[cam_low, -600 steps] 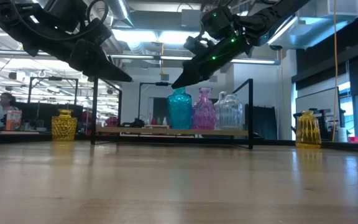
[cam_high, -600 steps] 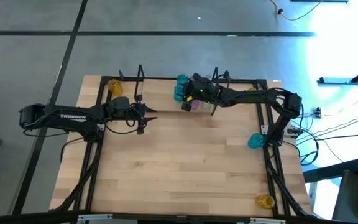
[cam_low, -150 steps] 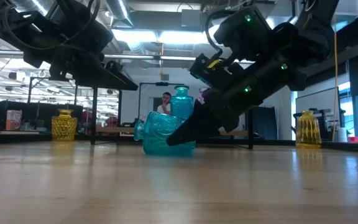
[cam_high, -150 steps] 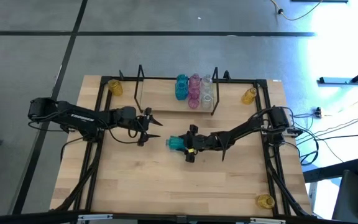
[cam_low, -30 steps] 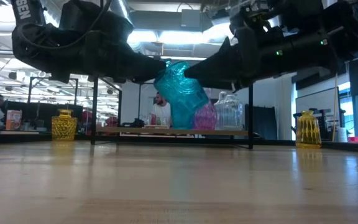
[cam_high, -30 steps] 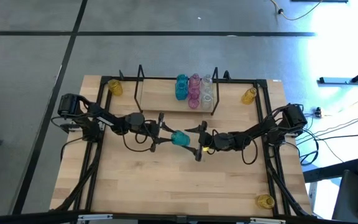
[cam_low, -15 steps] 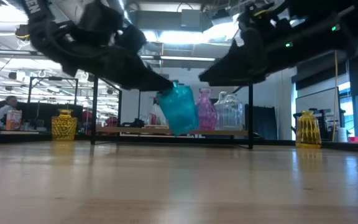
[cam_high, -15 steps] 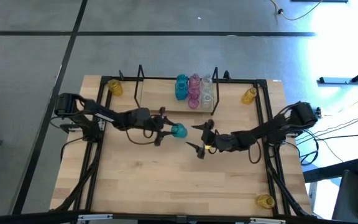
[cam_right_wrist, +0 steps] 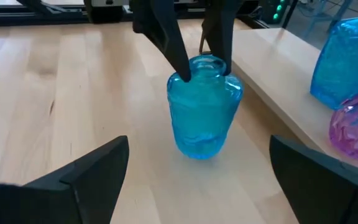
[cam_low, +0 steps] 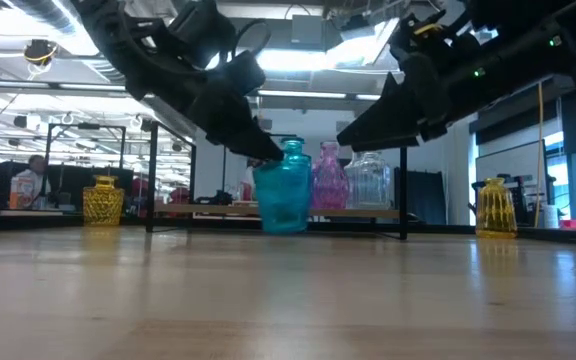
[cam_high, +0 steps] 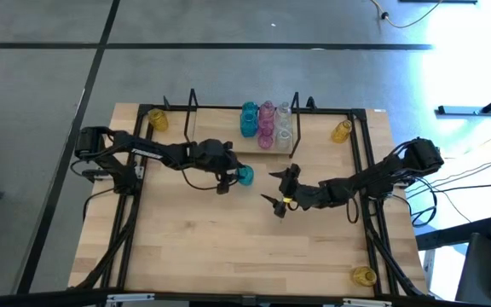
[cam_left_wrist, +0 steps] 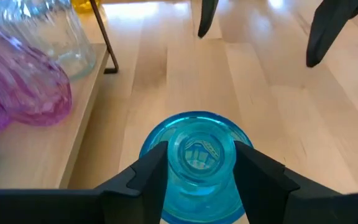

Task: Sort vases onto shelf
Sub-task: Put the blue vase on the shelf aligned with the other blue vases

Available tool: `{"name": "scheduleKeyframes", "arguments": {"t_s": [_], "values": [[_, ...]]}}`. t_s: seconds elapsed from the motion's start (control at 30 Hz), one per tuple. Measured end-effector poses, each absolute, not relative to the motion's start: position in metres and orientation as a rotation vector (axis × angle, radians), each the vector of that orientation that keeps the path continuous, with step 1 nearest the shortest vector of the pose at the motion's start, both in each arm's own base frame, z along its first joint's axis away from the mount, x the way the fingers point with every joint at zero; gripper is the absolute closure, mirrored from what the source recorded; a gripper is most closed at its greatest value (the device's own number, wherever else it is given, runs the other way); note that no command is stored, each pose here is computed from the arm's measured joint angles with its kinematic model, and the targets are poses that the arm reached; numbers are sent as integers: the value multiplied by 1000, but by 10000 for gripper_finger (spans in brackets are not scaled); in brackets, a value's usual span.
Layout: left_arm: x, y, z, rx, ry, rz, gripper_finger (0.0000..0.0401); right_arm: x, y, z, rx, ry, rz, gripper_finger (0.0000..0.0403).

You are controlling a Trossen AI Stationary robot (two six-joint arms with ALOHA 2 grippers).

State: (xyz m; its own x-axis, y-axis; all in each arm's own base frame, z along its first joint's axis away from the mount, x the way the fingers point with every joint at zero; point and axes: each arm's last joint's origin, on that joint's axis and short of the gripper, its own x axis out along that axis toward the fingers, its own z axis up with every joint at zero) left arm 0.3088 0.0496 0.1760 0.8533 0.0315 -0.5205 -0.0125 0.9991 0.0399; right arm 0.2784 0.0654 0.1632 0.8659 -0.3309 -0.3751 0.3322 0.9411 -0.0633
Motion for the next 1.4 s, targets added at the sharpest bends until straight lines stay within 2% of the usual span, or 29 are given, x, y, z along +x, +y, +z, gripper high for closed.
{"name": "scheduleKeyframes", "arguments": {"t_s": [0.3, 0.83, 0.93, 1.17, 1.4], "values": [[309, 49, 176, 33, 548, 15, 203, 278, 66, 163, 7, 392, -343, 36], [322, 49, 156, 61, 520, 1, 201, 278, 66, 163, 10, 394, -342, 36], [322, 49, 155, 61, 523, 1, 209, 278, 66, 163, 9, 394, -342, 36], [322, 50, 155, 61, 524, 1, 256, 278, 66, 163, 9, 395, -342, 36], [321, 50, 157, 78, 521, 8, 257, 278, 66, 163, 9, 395, -342, 36]]}}
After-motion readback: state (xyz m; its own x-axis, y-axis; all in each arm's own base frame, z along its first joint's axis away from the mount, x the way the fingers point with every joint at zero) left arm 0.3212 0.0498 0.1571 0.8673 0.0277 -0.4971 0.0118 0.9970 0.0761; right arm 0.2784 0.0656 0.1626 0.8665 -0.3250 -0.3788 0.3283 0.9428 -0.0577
